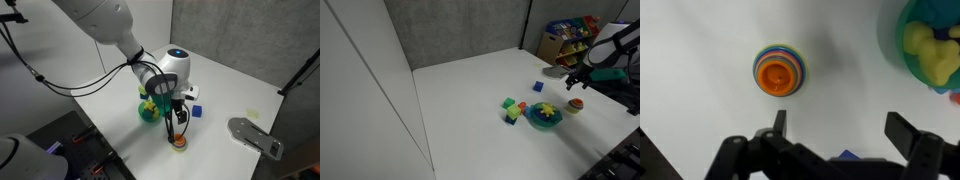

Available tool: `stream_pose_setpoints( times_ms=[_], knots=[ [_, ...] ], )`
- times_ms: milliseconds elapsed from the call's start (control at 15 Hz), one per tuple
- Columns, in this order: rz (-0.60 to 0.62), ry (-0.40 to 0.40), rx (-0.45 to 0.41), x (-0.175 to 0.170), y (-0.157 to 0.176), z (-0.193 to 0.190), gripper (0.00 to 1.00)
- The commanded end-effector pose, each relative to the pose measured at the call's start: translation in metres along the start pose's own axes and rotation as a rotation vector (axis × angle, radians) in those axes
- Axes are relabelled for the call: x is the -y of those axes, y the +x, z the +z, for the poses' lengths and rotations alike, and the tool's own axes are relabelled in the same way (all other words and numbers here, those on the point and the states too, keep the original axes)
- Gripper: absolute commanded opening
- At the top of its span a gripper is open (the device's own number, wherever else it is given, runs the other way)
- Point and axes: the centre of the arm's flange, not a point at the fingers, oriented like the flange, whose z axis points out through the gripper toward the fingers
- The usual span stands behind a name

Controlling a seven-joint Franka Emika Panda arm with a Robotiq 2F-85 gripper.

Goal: Put the small orange bowl in the small green bowl

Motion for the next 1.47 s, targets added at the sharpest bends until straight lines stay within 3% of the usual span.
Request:
stream_pose_setpoints(
  times_ms=[0,533,933,1400],
  knots=[
    [0.01,-0.05,0.02,0.013,-0.014,-0.052,1.0],
    [-0.006,-0.116,0.143,0.021,-0.041,-0.151,1.0],
    [-0.105,-0.074,0.2,0.022,-0.077,-0.23,1.0],
    [-0.244,0.04,0.168,0.015,-0.12,-0.33,1.0]
  ],
)
